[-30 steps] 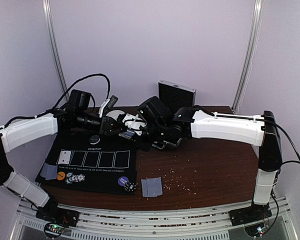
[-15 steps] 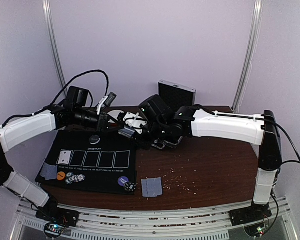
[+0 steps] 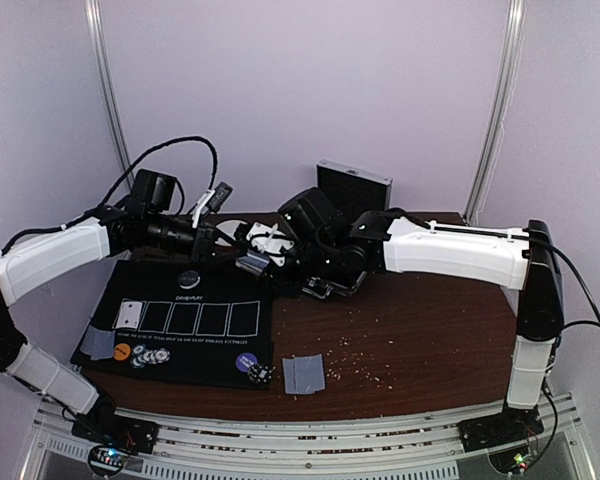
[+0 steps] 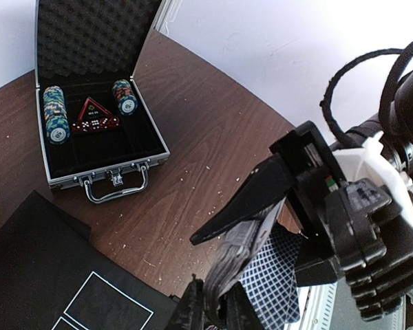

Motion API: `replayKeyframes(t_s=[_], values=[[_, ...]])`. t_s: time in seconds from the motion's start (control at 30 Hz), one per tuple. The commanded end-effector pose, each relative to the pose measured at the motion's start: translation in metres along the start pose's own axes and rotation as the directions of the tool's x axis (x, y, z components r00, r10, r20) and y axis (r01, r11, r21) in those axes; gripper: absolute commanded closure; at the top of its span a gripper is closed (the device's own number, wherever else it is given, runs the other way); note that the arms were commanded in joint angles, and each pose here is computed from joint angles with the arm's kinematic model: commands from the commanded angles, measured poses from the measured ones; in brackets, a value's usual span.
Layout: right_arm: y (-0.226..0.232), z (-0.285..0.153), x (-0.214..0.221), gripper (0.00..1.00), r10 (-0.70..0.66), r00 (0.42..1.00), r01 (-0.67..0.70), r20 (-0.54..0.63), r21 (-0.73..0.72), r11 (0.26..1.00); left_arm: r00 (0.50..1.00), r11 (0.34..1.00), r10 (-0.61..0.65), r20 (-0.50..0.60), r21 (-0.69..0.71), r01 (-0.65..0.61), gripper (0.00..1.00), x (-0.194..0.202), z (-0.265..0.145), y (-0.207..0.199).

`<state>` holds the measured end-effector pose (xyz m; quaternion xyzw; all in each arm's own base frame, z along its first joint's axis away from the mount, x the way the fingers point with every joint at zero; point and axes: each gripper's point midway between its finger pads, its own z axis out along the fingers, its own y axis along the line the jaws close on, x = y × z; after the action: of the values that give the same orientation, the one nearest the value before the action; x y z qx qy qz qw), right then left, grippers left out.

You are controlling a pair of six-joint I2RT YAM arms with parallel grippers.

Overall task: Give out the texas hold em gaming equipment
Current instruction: Pick up the poker card from the face-down deck piles.

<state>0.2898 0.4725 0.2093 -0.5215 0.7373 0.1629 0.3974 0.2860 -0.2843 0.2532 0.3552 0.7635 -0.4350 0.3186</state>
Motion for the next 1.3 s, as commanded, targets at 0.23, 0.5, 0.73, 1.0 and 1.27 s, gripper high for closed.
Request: replayKeyframes(t_s=[0.23,0.5,0.73,1.0,1.27], values=[[-0.011,-0.009,-0.002,0.57,0.021,1.0,-0.021,0.007,0.022,1.0,0.994,0.996,0.085,0.063,-0.001,-0.085,0.85,-0.029,-0.01,-0.01],[-0.012,-0.008,-0.001,0.57,0.021,1.0,-0.021,0.006,0.024,0.999,0.994,0.995,0.097,0.059,0.005,-0.097,1.0,-0.028,-0.013,-0.014],[-0.016,-0.009,0.003,0.57,0.028,1.0,-0.028,-0.005,0.031,0.999,0.993,0.994,0.107,0.052,0.01,-0.107,1.0,-0.028,-0.017,-0.014],[-0.027,-0.014,0.009,0.57,0.051,0.999,-0.051,-0.006,0.051,0.997,0.989,0.994,0.109,0.1,0.011,-0.111,1.0,-0.04,-0.048,-0.005],[-0.039,-0.019,0.017,0.57,0.066,0.998,-0.064,-0.019,0.079,0.995,0.993,0.99,0.077,0.086,-0.124,-0.066,1.0,-0.041,-0.073,0.028]])
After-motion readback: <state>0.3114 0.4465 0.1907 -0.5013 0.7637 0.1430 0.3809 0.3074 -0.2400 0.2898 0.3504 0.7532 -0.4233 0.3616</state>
